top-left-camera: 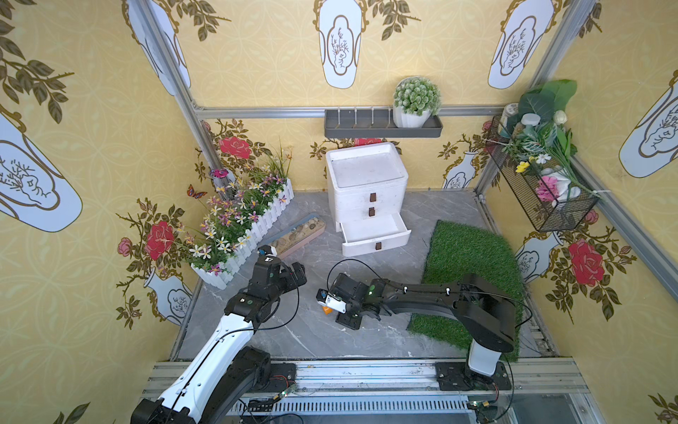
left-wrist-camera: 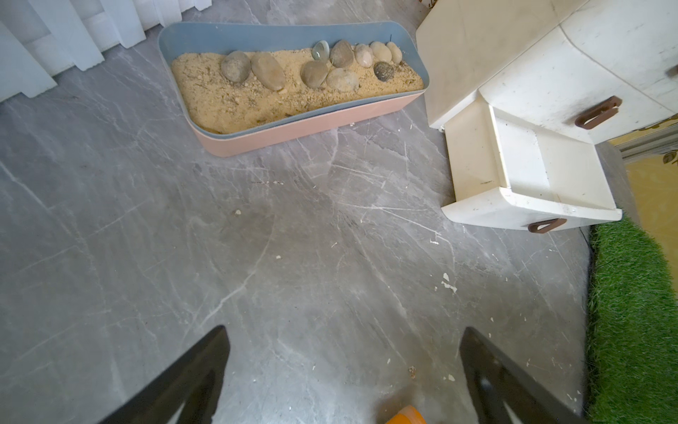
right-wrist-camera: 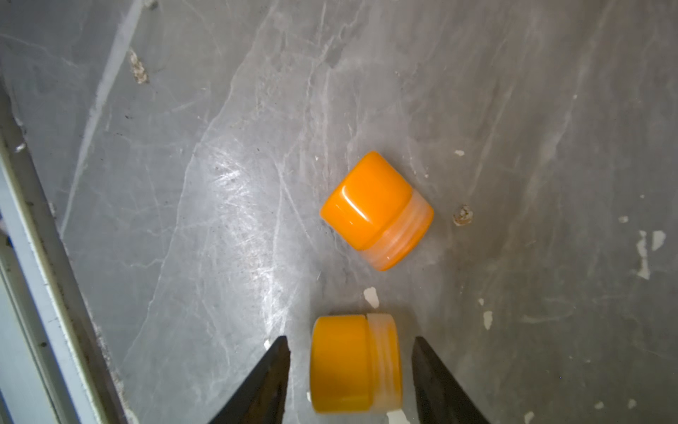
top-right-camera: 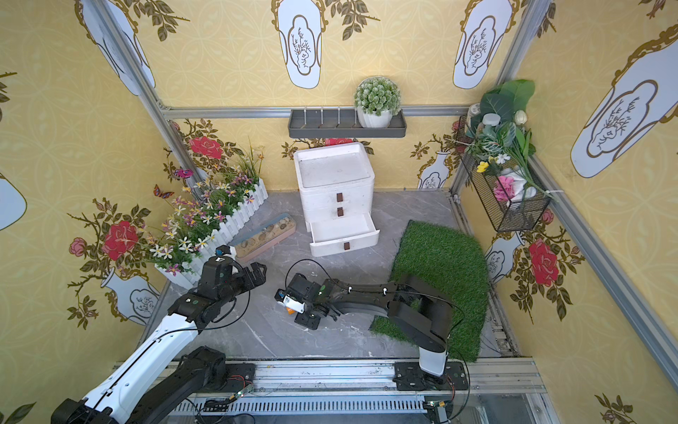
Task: Put the paint cans in the drawer according to color
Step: Pick up the paint can at the center of the board, then place the paint can in the drawer.
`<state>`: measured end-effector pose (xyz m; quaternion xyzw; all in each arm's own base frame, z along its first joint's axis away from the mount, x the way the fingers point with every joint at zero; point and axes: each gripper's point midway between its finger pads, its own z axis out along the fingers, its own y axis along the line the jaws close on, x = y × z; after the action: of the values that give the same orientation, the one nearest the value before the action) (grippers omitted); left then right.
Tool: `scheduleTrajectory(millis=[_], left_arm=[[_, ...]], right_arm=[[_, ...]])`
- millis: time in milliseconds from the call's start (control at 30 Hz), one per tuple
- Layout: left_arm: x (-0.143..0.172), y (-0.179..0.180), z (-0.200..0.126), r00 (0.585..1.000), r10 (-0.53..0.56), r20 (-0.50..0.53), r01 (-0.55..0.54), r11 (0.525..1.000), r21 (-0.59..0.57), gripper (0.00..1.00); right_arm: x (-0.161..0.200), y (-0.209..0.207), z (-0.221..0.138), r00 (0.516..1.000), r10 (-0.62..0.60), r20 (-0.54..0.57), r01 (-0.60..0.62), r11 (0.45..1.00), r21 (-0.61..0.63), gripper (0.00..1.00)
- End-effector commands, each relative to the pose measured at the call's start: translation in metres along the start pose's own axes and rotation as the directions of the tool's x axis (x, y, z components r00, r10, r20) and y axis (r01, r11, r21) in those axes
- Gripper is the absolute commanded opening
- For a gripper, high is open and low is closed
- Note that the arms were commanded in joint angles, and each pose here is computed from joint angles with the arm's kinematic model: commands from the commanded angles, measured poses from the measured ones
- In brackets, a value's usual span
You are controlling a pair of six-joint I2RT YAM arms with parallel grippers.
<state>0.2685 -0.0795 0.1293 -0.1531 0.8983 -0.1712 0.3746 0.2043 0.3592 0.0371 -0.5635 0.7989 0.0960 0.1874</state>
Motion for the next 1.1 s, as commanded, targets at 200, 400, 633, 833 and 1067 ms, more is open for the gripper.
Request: scheduleTrajectory(millis=[200, 400, 633, 833, 1067], left_arm=[[-0.001, -0.001, 0.001, 1.000, -0.001, 0.005, 0.001, 1.000, 0.008, 1.00], [0.004, -0.004, 0.002, 1.000, -0.002, -0.012, 0.003, 1.000, 0.031, 1.00], [0.011, -0.013, 0.001, 0.997, -0.057, -0.043, 0.061, 0.993, 0.097, 1.00], [0.026, -0.032, 0.008, 0.985, -0.123, -0.118, 0.146, 0.965, 0.219, 0.99], [0.047, -0.049, 0.019, 0.967, -0.133, -0.218, 0.191, 0.943, 0.273, 0.98]], right_arm=[[0.007, 0.002, 0.004, 0.999, 0.017, -0.031, -0.017, 1.000, -0.016, 0.33], [0.009, 0.001, 0.004, 0.999, 0.038, -0.026, -0.038, 0.999, -0.016, 0.23], [-0.004, -0.031, -0.035, 0.972, 0.183, 0.149, -0.191, 0.981, 0.039, 0.24], [-0.007, -0.095, -0.097, 0.897, 0.311, 0.315, -0.361, 0.926, 0.114, 0.25], [-0.005, -0.204, -0.142, 0.796, 0.436, 0.419, -0.556, 0.801, 0.222, 0.25]])
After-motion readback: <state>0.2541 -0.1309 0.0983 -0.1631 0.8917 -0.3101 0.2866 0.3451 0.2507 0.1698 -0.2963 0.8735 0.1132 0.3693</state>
